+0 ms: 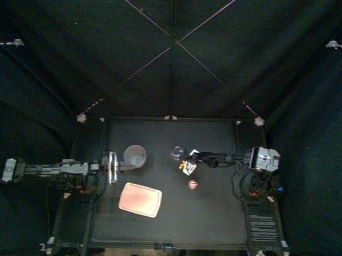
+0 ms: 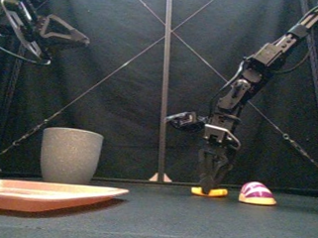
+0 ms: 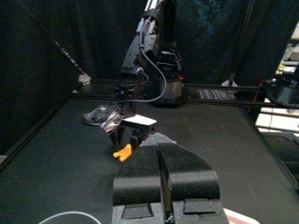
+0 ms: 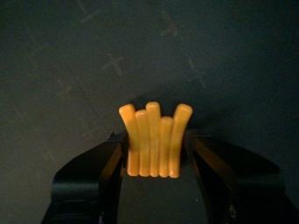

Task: Pick the fries then place it on the pink plate
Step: Place fries on the pink plate

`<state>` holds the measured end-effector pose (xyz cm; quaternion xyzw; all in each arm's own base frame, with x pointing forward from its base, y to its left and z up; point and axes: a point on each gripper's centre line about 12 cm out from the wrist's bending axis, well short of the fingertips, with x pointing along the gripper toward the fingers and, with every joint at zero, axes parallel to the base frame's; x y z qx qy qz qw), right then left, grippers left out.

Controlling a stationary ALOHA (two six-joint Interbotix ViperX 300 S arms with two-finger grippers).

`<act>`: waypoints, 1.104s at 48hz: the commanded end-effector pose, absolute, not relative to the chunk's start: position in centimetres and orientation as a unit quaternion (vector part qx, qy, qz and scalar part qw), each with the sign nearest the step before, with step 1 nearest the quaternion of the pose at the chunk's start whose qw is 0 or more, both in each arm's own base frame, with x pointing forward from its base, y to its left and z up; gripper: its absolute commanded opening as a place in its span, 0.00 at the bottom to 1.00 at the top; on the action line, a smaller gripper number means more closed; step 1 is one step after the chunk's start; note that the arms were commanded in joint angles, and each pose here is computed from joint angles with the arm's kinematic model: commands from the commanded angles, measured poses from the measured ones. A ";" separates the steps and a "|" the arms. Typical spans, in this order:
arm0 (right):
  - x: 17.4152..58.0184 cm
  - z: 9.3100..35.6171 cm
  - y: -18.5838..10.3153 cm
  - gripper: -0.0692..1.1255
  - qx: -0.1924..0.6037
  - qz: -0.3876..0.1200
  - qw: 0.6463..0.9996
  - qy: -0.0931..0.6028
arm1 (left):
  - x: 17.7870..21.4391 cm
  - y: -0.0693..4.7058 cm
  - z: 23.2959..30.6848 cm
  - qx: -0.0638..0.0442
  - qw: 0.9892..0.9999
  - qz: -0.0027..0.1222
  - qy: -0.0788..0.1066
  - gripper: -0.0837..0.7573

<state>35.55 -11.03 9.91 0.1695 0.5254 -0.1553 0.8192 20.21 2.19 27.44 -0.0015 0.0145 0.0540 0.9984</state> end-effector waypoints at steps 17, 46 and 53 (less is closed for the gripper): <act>39.2 14.8 -7.4 0.51 0.145 -0.106 0.854 0.489 | 20.28 2.26 28.09 0.000 0.998 0.056 0.005 0.11; 51.4 17.9 5.1 0.52 0.078 0.030 0.906 0.415 | 20.05 3.46 27.75 -0.001 0.996 0.085 0.008 0.11; 54.2 17.3 6.8 0.53 0.072 0.044 0.914 0.398 | 19.95 3.98 27.74 -0.001 0.995 0.098 0.008 0.11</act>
